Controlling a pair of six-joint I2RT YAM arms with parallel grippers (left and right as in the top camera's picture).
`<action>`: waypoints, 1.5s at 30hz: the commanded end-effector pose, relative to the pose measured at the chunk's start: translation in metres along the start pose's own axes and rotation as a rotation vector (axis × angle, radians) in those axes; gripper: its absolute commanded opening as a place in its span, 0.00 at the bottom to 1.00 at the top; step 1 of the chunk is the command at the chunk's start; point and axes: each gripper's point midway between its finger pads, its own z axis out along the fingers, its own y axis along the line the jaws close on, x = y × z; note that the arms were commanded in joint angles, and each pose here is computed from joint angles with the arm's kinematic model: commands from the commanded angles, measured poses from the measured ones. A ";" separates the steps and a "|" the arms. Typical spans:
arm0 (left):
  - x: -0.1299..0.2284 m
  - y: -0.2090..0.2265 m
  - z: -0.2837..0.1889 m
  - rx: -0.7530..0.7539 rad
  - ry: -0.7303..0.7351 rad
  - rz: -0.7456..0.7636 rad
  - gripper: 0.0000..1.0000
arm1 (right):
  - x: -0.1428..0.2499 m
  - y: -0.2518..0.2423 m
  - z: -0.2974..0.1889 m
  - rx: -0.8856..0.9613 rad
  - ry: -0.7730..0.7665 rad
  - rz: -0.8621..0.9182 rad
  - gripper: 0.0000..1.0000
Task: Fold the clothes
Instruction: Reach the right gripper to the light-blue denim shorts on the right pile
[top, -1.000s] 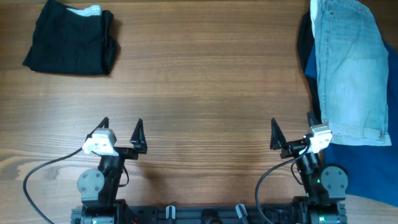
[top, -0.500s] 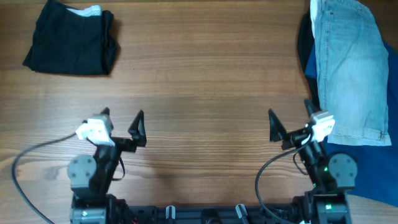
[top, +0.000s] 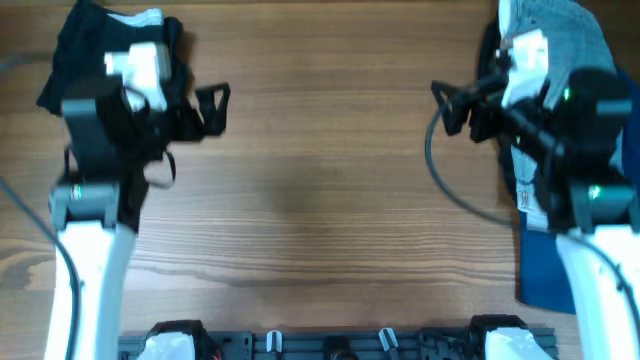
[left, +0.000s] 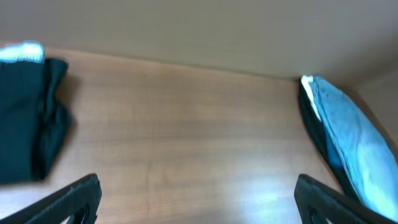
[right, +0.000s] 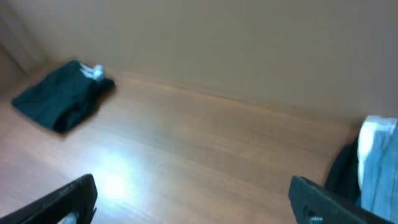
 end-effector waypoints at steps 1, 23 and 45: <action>-0.002 0.011 0.030 -0.015 0.173 -0.030 1.00 | -0.009 -0.014 0.035 -0.025 0.121 0.025 1.00; 0.073 0.050 0.119 -0.043 0.503 -0.201 1.00 | 0.115 -0.237 0.101 0.542 0.356 0.394 0.78; 0.078 0.031 0.124 -0.013 0.517 -0.166 1.00 | 0.213 -0.292 0.130 0.592 0.490 0.475 0.59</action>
